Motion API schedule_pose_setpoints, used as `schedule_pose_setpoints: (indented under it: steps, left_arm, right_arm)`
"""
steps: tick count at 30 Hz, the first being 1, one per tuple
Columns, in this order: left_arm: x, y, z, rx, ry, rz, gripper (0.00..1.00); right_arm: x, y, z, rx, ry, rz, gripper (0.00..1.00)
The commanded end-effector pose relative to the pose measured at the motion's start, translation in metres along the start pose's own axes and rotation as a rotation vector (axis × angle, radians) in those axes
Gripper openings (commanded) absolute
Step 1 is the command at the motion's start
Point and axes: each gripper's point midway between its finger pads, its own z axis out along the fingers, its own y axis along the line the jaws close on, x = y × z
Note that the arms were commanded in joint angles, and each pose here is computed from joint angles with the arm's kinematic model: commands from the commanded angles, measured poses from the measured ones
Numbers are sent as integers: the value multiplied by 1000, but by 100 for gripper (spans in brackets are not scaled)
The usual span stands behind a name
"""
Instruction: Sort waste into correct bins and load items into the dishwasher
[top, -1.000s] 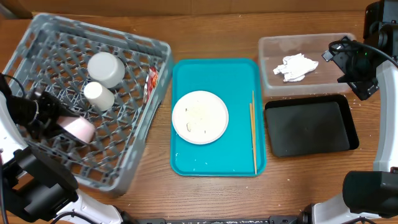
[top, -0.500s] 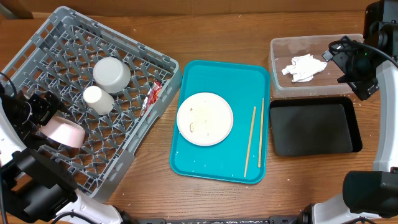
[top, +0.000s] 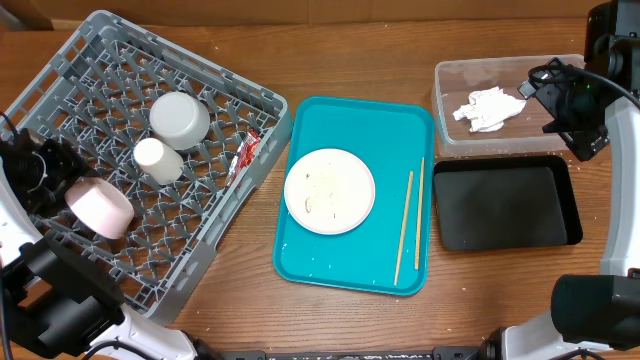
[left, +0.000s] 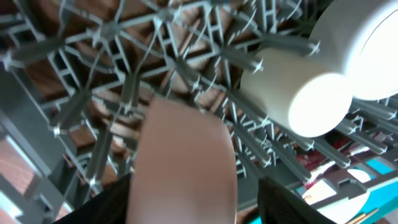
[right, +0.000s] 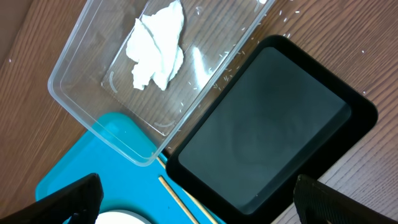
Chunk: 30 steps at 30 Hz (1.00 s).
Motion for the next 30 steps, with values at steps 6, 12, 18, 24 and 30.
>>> schedule_pose_setpoints:
  steps: [6, 12, 18, 24, 30]
  left_arm:
    - [-7, -2, -2, 2, -18, 51, 77]
    - [-5, 17, -3, -102, -17, 0, 100]
    - [-7, 27, -4, -159, -31, -61, 100]
    - [-3, 21, -9, -136, -19, -65, 96]
    - [23, 12, -8, -132, 85, -51, 22]
  right_arm:
    - [-4, 2, -10, -25, -27, 8, 100]
    - [-4, 2, -10, -25, -27, 8, 100]
    - [-4, 2, -10, -25, -27, 8, 100]
    - [-4, 2, -10, -25, -27, 8, 100]
    - [-4, 2, -10, -25, -27, 8, 100]
